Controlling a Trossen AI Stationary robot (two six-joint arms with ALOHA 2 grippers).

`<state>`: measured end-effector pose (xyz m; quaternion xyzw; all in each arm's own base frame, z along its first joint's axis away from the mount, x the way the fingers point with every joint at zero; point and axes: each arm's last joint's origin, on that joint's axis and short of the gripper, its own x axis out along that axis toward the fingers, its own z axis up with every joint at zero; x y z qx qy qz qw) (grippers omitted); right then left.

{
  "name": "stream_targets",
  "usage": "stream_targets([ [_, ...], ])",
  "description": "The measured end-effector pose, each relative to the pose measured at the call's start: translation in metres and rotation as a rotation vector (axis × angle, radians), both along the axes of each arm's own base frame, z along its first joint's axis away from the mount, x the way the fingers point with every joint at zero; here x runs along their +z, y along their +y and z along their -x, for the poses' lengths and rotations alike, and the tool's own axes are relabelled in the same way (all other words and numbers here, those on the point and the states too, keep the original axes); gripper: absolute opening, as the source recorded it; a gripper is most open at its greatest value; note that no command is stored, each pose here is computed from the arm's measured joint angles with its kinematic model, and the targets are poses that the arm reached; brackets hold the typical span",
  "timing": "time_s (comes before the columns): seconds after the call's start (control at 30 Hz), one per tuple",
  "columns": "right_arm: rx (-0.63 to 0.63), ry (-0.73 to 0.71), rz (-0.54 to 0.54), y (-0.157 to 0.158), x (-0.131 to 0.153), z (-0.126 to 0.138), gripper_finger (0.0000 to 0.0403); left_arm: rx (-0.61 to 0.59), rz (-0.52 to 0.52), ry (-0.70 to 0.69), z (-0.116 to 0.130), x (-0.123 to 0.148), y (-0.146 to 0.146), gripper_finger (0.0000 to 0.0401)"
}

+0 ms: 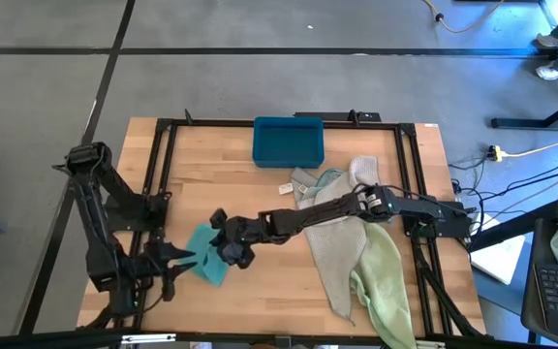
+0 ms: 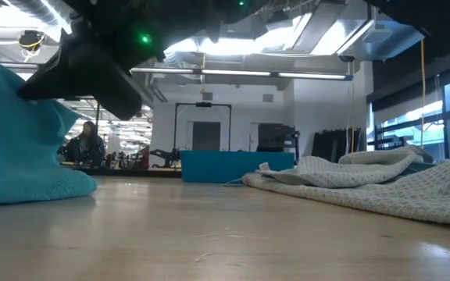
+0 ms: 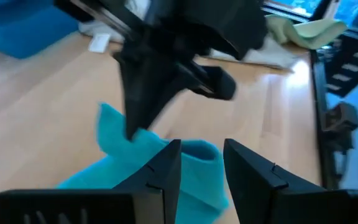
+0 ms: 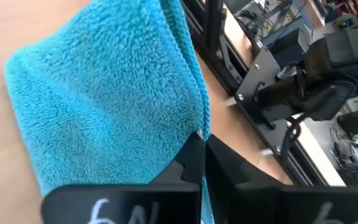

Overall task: Fold microfiber towels
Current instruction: Fold the blue towel

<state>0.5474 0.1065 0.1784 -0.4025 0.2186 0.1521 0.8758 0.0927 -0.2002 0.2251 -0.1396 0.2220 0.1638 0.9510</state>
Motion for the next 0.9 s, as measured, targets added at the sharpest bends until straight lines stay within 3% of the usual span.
stream_targets([
  [0.47, 0.027, -0.028, -0.025, -0.008, 0.002, -0.003, 0.0018, 0.147, 0.002, 0.133, -0.034, -0.003, 0.020, 0.0121],
  [0.7, -0.016, -0.063, -0.080, -0.022, 0.005, -0.007, 0.0072, 0.125, -0.013, 0.150, -0.033, 0.005, 0.017, 0.0121],
  [0.9, 0.054, -0.075, -0.123, -0.020, 0.007, -0.008, 0.0129, 0.077, -0.049, 0.163, -0.034, 0.019, 0.012, 0.0121],
])
